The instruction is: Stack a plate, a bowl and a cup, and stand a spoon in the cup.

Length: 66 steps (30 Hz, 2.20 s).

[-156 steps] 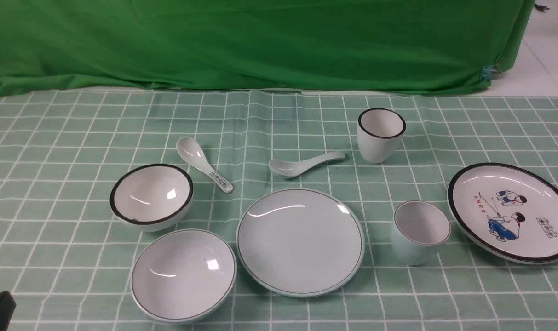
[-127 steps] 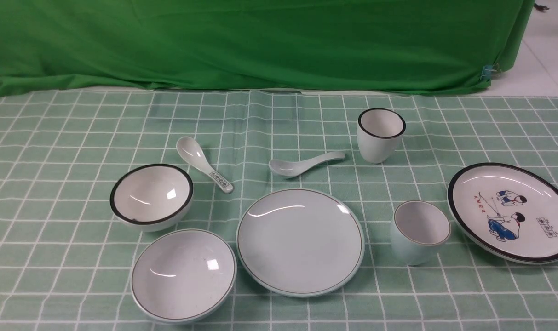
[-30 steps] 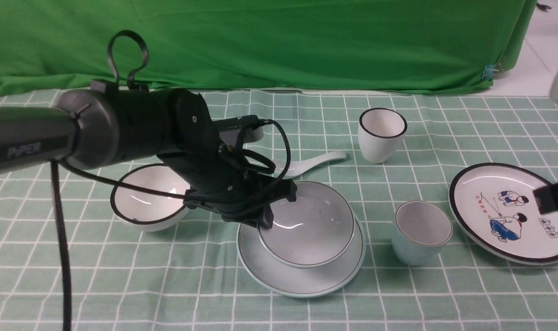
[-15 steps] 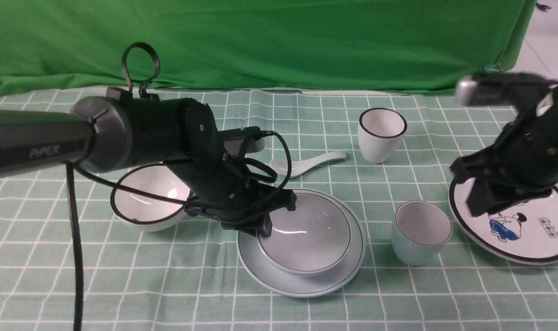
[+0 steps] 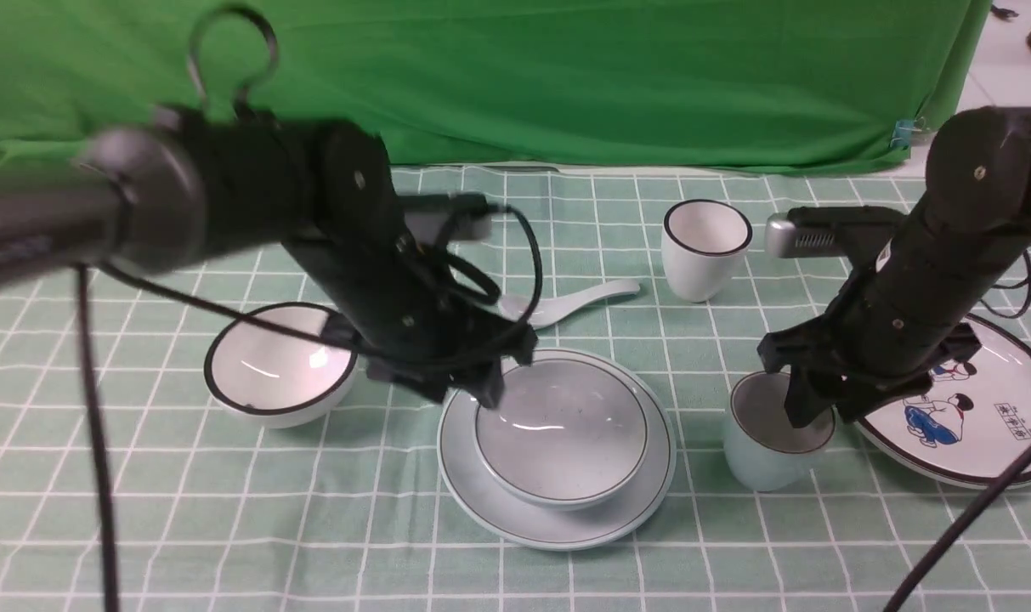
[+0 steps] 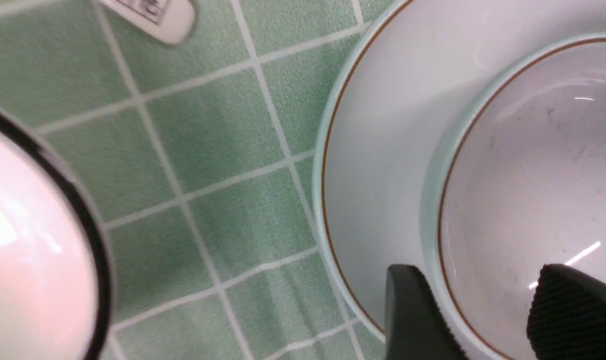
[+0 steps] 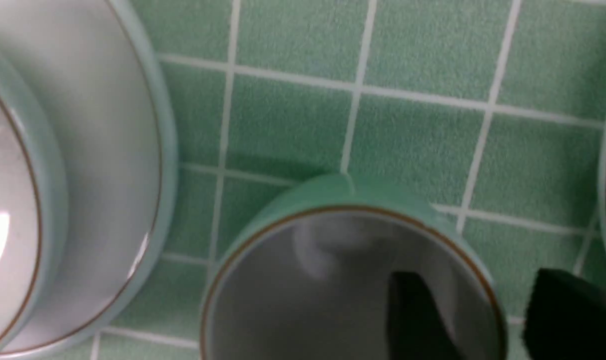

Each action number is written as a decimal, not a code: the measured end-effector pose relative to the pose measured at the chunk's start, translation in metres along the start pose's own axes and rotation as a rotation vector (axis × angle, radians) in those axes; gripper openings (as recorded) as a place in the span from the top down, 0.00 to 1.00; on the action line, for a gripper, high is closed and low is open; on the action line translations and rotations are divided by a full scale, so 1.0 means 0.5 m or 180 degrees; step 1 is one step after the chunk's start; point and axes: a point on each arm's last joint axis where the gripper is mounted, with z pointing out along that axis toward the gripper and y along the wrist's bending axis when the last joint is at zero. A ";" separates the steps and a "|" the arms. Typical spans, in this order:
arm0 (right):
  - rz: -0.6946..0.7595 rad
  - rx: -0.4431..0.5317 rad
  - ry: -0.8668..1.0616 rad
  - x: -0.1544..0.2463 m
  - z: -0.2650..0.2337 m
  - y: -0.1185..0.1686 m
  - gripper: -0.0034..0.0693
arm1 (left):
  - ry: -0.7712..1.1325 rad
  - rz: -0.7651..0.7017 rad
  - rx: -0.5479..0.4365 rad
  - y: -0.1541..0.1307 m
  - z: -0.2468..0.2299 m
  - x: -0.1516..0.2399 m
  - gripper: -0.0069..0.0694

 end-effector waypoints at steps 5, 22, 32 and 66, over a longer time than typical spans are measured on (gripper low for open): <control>-0.0145 -0.0007 -0.0094 -0.015 -0.019 0.003 0.85 | -0.0410 0.0261 -0.0205 -0.008 -0.145 0.017 0.84; -0.1047 -0.0450 -0.0200 -0.075 -0.061 0.247 0.85 | -0.0397 -0.0275 -0.0382 0.043 -0.163 0.257 0.90; -0.1091 -0.0403 0.0011 -0.077 0.004 0.263 0.80 | -0.0373 -0.0273 -0.0411 0.047 -0.154 0.266 0.90; -0.0841 -0.0683 -0.0712 -0.276 0.042 0.197 0.39 | -0.0349 -0.0298 -0.0413 0.047 -0.154 0.268 0.90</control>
